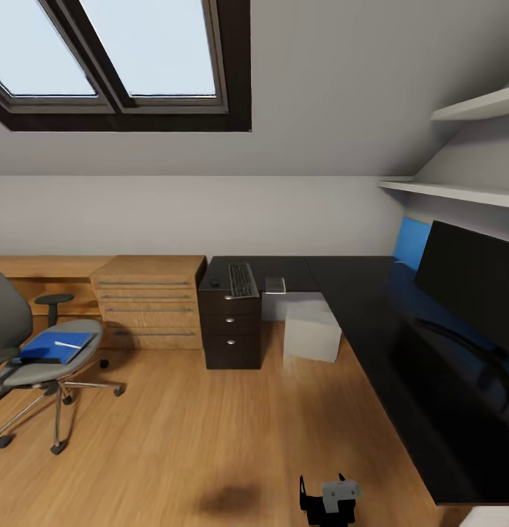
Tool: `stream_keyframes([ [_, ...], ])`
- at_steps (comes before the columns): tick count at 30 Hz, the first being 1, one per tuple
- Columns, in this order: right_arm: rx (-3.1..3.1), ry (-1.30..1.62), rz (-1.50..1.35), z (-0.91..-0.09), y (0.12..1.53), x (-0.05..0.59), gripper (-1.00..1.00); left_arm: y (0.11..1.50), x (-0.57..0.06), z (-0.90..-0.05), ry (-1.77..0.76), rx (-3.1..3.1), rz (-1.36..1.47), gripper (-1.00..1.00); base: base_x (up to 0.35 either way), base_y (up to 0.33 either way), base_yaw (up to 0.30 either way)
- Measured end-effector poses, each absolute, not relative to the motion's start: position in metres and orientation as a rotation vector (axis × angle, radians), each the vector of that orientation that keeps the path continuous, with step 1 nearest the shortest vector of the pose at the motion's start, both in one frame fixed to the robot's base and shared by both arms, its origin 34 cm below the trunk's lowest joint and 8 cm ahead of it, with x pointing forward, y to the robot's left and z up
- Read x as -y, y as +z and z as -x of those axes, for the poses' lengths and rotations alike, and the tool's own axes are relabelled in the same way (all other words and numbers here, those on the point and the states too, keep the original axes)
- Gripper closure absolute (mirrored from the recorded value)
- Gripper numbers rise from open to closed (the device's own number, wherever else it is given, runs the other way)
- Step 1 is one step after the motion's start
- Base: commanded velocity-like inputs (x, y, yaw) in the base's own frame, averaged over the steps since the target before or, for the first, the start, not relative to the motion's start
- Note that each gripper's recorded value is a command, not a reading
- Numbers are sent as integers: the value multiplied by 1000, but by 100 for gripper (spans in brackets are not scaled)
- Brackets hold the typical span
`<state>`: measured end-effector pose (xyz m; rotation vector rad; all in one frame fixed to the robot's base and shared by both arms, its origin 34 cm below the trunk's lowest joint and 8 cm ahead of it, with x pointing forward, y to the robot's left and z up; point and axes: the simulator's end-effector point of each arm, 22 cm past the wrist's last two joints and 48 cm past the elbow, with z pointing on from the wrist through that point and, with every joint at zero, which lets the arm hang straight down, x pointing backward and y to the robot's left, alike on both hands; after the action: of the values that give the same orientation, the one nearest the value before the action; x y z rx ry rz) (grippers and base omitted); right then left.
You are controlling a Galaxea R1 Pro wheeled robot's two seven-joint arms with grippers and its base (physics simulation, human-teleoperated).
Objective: In the bedroom, organize the workspace by keeping the computer under the desk, ensuring the monitor is on the desk, placing the keyboard on the desk next to the monitor, placing the mouse on the desk next to the keyboard, moving the folder from the swivel chair onto the desk next to the mouse, stacking the notebook on top of the folder with the pen on top of the notebook, and positioning the swivel chair next to the desk.
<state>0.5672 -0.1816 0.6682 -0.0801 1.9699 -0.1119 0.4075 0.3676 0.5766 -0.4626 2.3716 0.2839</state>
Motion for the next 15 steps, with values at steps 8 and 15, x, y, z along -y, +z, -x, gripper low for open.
stream_keyframes([
  [8, -1970, -111, 81, -567, 668, 181, -100, 576, -367, -407, 284, -2373, 462, -100, 319, 63, 0],
  [15, -1972, -110, 84, -567, 668, 181, -100, 576, -367, -407, 284, -2373, 462, -100, 330, 6, 0],
])
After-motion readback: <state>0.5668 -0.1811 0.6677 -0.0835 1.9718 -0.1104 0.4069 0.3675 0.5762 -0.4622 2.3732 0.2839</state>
